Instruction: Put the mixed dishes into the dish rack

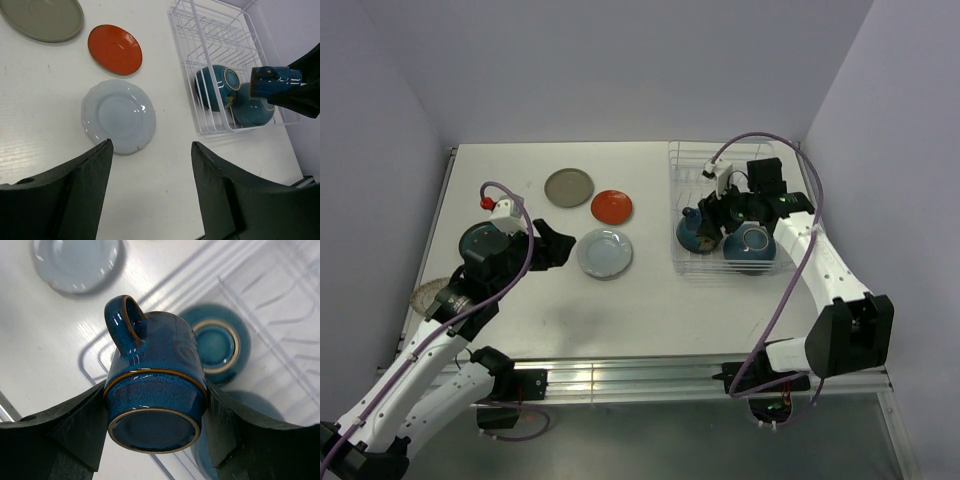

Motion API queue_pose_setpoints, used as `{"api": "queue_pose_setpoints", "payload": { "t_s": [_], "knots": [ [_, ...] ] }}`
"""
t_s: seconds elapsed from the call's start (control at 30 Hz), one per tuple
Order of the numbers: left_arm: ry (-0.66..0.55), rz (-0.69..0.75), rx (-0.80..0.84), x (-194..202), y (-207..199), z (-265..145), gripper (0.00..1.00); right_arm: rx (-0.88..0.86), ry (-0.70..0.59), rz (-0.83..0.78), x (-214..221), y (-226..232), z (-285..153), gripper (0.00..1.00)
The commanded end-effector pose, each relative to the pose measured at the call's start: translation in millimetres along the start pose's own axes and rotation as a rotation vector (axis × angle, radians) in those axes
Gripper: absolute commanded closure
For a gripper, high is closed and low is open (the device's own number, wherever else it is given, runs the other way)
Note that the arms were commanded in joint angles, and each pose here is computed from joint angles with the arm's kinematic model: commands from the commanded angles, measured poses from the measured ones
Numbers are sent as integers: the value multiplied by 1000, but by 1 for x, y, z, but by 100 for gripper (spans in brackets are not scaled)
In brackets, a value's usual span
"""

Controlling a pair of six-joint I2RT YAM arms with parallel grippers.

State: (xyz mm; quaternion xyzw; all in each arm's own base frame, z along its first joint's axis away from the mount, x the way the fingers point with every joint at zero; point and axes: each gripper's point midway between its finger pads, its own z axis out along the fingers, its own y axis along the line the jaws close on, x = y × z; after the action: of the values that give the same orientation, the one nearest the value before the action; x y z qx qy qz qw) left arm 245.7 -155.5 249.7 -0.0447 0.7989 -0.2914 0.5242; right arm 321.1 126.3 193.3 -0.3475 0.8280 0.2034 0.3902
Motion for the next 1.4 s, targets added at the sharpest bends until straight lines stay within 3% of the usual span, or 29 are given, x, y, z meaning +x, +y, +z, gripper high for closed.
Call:
{"api": "queue_pose_setpoints", "payload": {
  "t_s": [0.0, 0.6, 1.03, 1.1, 1.37],
  "knots": [
    [-17, 47, -19, -1, 7, -2, 30, 58, 100, -24, 9, -13, -8, 100],
    [-37, 48, 19, -5, 1, -5, 29, 42, 393, -20, 59, -10, 34, 100],
    [-38, 47, 20, -4, 1, -6, 29, 6, 500, -45, 70, 1, 53, 85],
    [-39, 47, 20, -5, 1, -6, 29, 0, 516, -42, 73, 1, 55, 80],
    [-38, 47, 23, -4, 0, -5, 29, 12, 539, -64, 75, 5, 56, 37]
  ]
}}
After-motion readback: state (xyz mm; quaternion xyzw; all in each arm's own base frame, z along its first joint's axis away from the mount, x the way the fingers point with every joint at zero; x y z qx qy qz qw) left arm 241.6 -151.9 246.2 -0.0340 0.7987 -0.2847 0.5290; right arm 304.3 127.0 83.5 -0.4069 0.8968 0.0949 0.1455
